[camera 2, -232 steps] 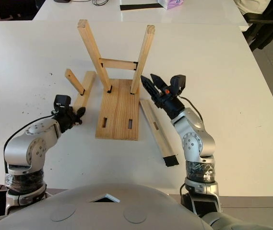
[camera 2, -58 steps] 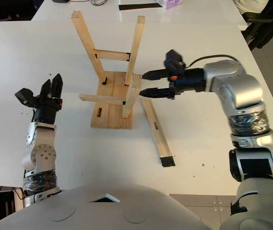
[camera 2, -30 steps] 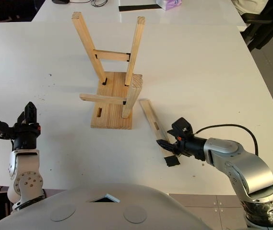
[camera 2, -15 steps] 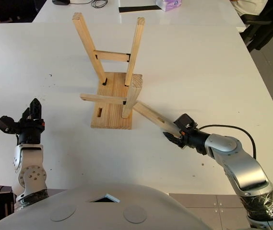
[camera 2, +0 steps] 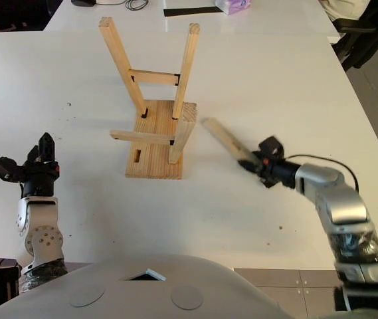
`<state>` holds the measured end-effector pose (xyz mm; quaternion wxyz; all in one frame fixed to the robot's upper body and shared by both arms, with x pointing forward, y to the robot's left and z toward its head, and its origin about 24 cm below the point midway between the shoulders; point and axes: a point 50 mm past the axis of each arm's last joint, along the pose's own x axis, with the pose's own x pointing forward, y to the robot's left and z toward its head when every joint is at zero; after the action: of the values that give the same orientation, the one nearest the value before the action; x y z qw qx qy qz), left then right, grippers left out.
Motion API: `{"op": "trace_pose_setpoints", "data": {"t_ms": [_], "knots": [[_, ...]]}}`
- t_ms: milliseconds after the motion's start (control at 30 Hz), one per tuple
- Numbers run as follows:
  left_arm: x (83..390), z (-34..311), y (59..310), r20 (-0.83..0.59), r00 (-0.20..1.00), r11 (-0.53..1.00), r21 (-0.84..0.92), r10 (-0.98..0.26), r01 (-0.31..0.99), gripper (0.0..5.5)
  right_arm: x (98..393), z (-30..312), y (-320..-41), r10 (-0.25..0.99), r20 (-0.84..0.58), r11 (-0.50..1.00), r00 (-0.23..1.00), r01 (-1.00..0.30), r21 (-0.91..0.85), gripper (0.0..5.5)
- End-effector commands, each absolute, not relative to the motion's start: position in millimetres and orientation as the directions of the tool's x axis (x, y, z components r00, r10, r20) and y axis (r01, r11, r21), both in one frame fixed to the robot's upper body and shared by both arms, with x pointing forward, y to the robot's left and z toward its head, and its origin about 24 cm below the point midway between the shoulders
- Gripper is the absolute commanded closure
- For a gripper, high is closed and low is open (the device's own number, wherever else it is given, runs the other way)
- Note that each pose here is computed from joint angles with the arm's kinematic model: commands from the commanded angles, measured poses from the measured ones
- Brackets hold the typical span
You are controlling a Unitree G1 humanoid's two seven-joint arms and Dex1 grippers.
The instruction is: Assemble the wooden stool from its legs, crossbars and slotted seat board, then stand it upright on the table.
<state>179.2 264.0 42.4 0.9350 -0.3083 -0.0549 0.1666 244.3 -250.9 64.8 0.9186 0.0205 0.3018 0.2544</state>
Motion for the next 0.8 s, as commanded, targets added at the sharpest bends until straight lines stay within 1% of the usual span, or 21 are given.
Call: {"op": "trace_pose_setpoints", "data": {"t_ms": [33,67,100,133,200,267,333,400,467,533,633,800], "knots": [[202.6,78.5,283.0,0.134,0.926,0.768,-0.607,0.352,-0.204,2.24,321.5,166.5,-240.2,0.449,0.051,0.667,0.892,-0.373,0.645,3.45],[209.0,87.3,284.6,0.166,0.923,0.768,-0.615,0.347,-0.178,2.24,325.6,188.1,-235.2,0.431,0.207,0.574,0.878,-0.444,0.688,3.45],[215.4,97.1,285.2,0.202,0.919,0.767,-0.625,0.339,-0.146,2.24,324.4,214.0,-228.5,0.414,0.385,0.463,0.825,-0.555,0.691,3.45],[220.2,106.0,285.6,0.234,0.914,0.764,-0.635,0.332,-0.115,2.24,319.2,239.1,-221.4,0.398,0.539,0.359,0.743,-0.666,0.654,3.45],[224.6,116.9,284.0,0.276,0.907,0.759,-0.647,0.319,-0.07,2.24,302.6,282.0,-207.9,0.381,0.743,0.178,0.55,-0.832,0.525,3.45],[225.4,120.5,281.1,0.294,0.904,0.757,-0.651,0.311,-0.049,2.24,285.3,324.2,-198.5,0.35,0.864,0.049,0.362,-0.928,0.369,3.45],[224.4,122.0,278.4,0.303,0.9,0.749,-0.662,0.314,-0.038,2.24,266.3,363.9,-193.6,0.304,0.936,-0.056,0.179,-0.977,0.205,3.45],[223.3,124.9,275.3,0.317,0.894,0.741,-0.671,0.318,-0.025,2.24,250.7,395.0,-191.1,0.235,0.972,-0.176,0.026,-0.982,0.069,3.45],[224.8,130.7,272.4,0.338,0.888,0.738,-0.674,0.313,-0.004,2.24,239.2,414.7,-187.1,0.18,0.98,-0.292,-0.083,-0.956,-0.028,3.45],[226.6,142.4,267.8,0.376,0.88,0.74,-0.672,0.292,0.041,2.24,230.6,426.0,-179.2,0.15,0.974,-0.39,-0.167,-0.916,-0.097,3.45],[227.9,163.5,257.5,0.44,0.868,0.754,-0.644,0.23,0.127,2.24,224.4,430.3,-171.4,0.148,0.964,-0.441,-0.22,-0.887,-0.134,3.45],[225.9,210.9,240.5,0.575,0.809,0.758,-0.581,0.125,0.296,2.24,226.6,429.3,-163.6,0.172,0.961,-0.472,-0.216,-0.875,-0.112,3.45]]}}
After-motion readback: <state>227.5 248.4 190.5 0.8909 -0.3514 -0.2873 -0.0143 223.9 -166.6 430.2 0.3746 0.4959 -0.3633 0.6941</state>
